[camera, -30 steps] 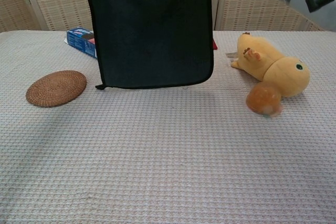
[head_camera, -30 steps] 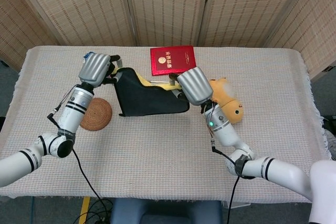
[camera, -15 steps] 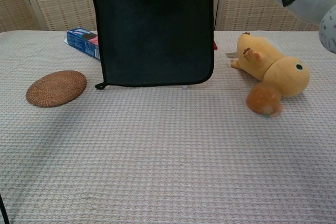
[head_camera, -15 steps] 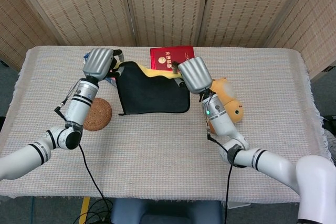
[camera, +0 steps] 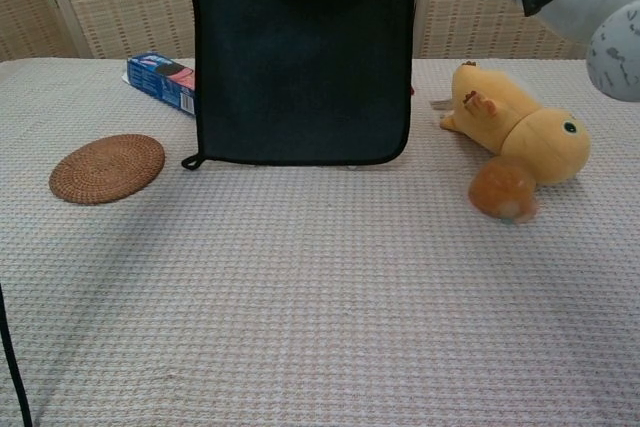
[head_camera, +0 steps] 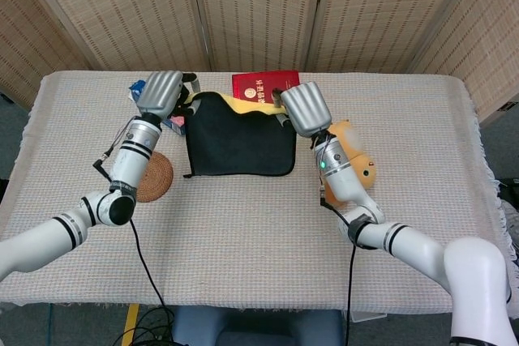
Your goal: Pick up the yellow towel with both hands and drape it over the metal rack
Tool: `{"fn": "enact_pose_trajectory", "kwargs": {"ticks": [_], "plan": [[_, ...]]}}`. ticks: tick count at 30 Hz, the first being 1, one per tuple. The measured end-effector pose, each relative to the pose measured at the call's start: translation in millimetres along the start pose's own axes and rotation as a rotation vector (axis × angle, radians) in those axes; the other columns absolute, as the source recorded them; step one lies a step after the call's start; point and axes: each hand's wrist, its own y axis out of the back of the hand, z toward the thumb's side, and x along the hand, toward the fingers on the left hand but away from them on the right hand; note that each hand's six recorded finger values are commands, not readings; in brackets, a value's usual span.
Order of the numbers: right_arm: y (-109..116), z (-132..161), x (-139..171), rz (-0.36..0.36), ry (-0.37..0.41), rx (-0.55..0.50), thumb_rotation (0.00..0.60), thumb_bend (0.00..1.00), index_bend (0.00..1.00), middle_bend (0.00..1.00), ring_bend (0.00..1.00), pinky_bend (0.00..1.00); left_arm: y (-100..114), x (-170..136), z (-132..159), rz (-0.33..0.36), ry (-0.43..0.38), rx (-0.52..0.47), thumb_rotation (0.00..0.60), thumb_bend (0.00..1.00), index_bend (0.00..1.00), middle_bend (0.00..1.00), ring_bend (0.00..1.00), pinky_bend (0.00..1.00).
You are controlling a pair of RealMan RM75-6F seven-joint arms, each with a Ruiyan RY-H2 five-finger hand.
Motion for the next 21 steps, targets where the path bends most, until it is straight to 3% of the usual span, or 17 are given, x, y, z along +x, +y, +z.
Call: {"fn": "enact_pose_trajectory", "kwargs": {"ticks": [6, 16, 18, 21], "plan": [[-4, 4, -10, 0.002, 0.000, 0.017, 0.600, 0.50, 0.74, 1.00, 1.00, 1.00, 2, 11, -3, 0.004, 0.046, -0.017, 0.600, 0.47, 0.69, 1.00, 0.91, 1.00], [-14, 9, -21, 0.016, -0.002, 0.046, 0.600, 0.50, 0.74, 1.00, 1.00, 1.00, -6, 21, -3, -0.005, 0.074, 0.044, 0.600, 0.46, 0.68, 0.99, 0.90, 1.00], [-16, 9, -24, 0.020, -0.007, 0.053, 0.600, 0.49, 0.72, 1.00, 1.00, 1.00, -7, 22, -5, -0.003, 0.080, 0.061, 0.600, 0.46, 0.67, 0.99, 0.90, 1.00], [-19, 9, -28, 0.030, -0.020, 0.063, 0.600, 0.47, 0.60, 1.00, 1.00, 1.00, -9, 25, -8, -0.009, 0.096, 0.077, 0.600, 0.46, 0.63, 0.97, 0.89, 1.00]]}}
